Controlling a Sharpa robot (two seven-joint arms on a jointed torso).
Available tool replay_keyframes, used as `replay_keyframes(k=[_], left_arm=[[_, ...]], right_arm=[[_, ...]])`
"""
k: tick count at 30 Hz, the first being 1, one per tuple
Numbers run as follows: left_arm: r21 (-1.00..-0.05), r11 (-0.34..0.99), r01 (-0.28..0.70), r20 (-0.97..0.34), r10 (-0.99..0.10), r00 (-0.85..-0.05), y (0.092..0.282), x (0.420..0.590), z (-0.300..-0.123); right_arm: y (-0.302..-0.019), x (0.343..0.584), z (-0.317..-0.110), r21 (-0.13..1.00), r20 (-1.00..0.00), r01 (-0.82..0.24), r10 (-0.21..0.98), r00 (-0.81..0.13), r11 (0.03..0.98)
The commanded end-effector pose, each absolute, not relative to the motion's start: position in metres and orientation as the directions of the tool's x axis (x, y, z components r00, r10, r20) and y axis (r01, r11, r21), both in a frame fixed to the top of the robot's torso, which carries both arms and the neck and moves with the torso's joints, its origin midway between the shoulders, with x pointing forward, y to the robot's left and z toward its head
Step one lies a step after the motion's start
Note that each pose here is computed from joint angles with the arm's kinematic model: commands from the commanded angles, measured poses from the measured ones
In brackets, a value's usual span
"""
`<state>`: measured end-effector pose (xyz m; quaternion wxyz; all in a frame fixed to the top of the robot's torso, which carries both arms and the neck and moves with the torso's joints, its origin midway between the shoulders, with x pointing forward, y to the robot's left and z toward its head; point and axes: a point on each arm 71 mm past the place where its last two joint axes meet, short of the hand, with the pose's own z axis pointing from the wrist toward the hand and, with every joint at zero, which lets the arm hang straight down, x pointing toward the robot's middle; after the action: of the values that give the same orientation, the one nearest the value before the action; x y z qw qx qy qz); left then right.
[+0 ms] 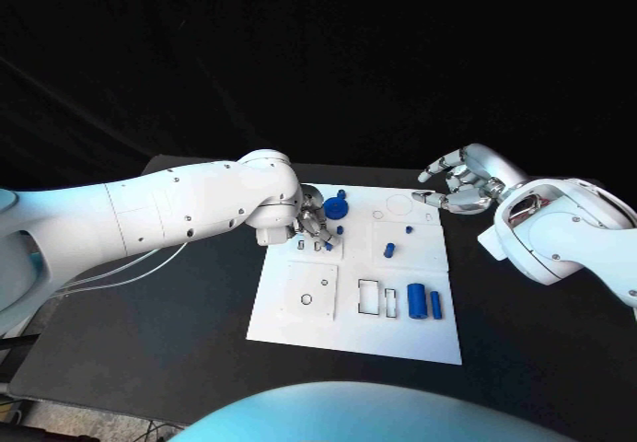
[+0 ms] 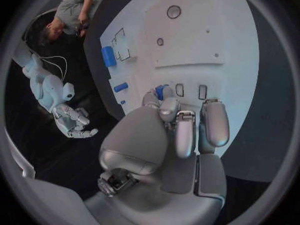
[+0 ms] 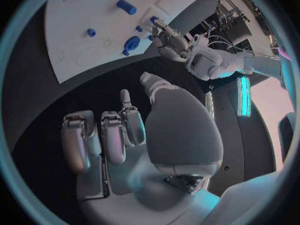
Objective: Assemble the parts on the task board
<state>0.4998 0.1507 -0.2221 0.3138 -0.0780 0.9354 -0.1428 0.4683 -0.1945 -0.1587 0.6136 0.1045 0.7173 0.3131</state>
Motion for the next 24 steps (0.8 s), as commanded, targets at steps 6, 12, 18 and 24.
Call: replay_keyframes(k=[6,12,18,24], left_arm=[[-0.335,0.939,-0.079,-0.534,-0.258,-0.805,0.1525,0.4991,-0.225],[-0.334,0.939,-0.082,-0.522,-0.257,-0.813,0.1548,0.4987,-0.2262],[-0.337,0.937,-0.086,-0.51,-0.259,-0.82,0.1564,0.4982,-0.2271],[-0.359,0.928,-0.104,-0.506,-0.287,-0.814,0.1584,0.4986,-0.2268]], right_arm=[[-0.1945,0.4679,-0.1601,0.572,-0.818,-0.233,0.525,-0.235,0.787],[-0.1949,0.4678,-0.1604,0.572,-0.818,-0.231,0.525,-0.236,0.787],[-0.1951,0.4677,-0.1606,0.572,-0.817,-0.231,0.525,-0.236,0.787],[-0.1952,0.4676,-0.1605,0.572,-0.818,-0.231,0.526,-0.235,0.787]])
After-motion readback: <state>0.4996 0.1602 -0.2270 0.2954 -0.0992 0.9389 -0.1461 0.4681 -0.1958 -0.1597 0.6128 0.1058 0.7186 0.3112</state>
